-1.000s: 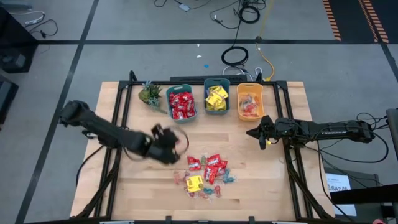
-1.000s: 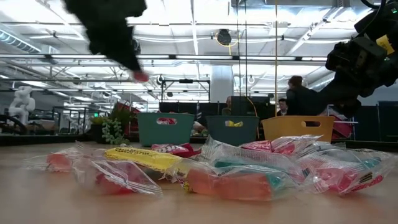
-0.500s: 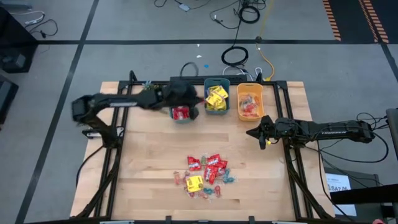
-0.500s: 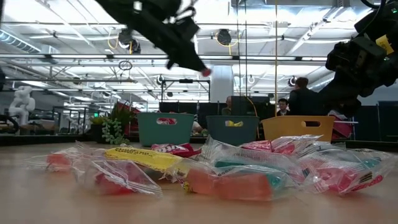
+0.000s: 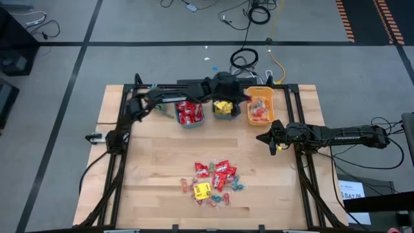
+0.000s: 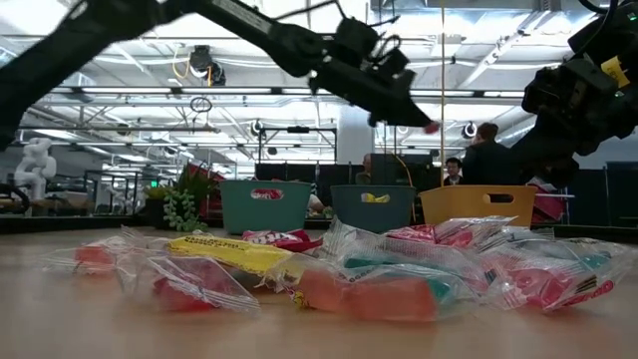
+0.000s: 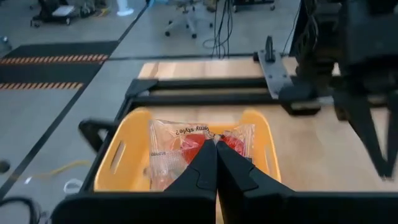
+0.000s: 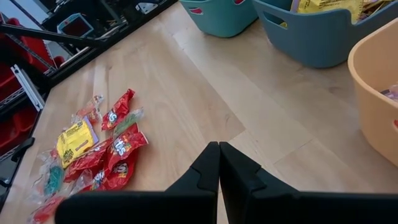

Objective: Sort candy
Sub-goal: Put the red gummy candy into the yellow bin, then put the orange gummy candy into the yellow bin

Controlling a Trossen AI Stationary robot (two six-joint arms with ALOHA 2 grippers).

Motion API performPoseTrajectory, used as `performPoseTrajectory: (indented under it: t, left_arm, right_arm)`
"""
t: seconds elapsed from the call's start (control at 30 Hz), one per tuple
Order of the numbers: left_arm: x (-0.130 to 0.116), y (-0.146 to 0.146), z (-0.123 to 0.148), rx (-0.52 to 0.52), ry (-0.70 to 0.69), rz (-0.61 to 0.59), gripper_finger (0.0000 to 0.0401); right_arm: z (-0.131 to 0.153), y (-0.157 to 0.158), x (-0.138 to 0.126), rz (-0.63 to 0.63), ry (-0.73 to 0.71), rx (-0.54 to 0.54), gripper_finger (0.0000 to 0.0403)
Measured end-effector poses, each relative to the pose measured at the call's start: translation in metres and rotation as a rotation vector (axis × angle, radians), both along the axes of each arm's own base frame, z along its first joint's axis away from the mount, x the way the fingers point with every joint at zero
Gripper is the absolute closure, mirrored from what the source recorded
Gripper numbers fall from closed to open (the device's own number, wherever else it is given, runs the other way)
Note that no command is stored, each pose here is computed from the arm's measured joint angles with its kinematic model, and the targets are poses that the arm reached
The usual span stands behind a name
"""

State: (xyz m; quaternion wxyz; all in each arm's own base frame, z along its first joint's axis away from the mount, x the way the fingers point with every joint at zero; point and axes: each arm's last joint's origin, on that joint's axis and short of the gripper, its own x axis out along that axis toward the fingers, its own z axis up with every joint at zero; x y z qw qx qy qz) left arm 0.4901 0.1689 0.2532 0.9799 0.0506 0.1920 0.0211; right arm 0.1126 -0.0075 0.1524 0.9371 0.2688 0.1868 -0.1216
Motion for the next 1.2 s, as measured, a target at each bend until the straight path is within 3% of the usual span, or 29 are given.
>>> performPoseTrajectory:
  t: [0.2, 0.3, 0.53, 0.73, 0.93, 1.2]
  left_arm:
    - [0.04, -0.005, -0.024, 0.013, -0.021, -0.009, 0.0398]
    - [0.052, -0.01, -0.036, 0.03, -0.009, 0.021, 0.0378]
    - [0.06, -0.021, -0.044, 0.04, 0.005, 0.039, 0.0308]
    - [0.06, -0.021, -0.041, 0.052, -0.005, 0.059, 0.0294]
    - [0.052, -0.028, -0.018, 0.044, 0.021, 0.054, 0.0293]
    - [0.018, -0.037, 0.031, -0.118, 0.152, 0.143, 0.0293]
  right_arm:
    - [0.0, 0.0, 0.0, -0.005, -0.002, 0.011, 0.0401]
    - [0.0, 0.0, 0.0, -0.006, -0.002, 0.014, 0.0401]
    - [0.0, 0.0, 0.0, -0.042, -0.008, 0.052, 0.0401]
    - [0.0, 0.0, 0.0, -0.042, -0.008, 0.052, 0.0401]
    - [0.0, 0.0, 0.0, -0.043, -0.007, 0.051, 0.0401]
    - [0.0, 0.0, 0.0, -0.042, -0.007, 0.051, 0.0401]
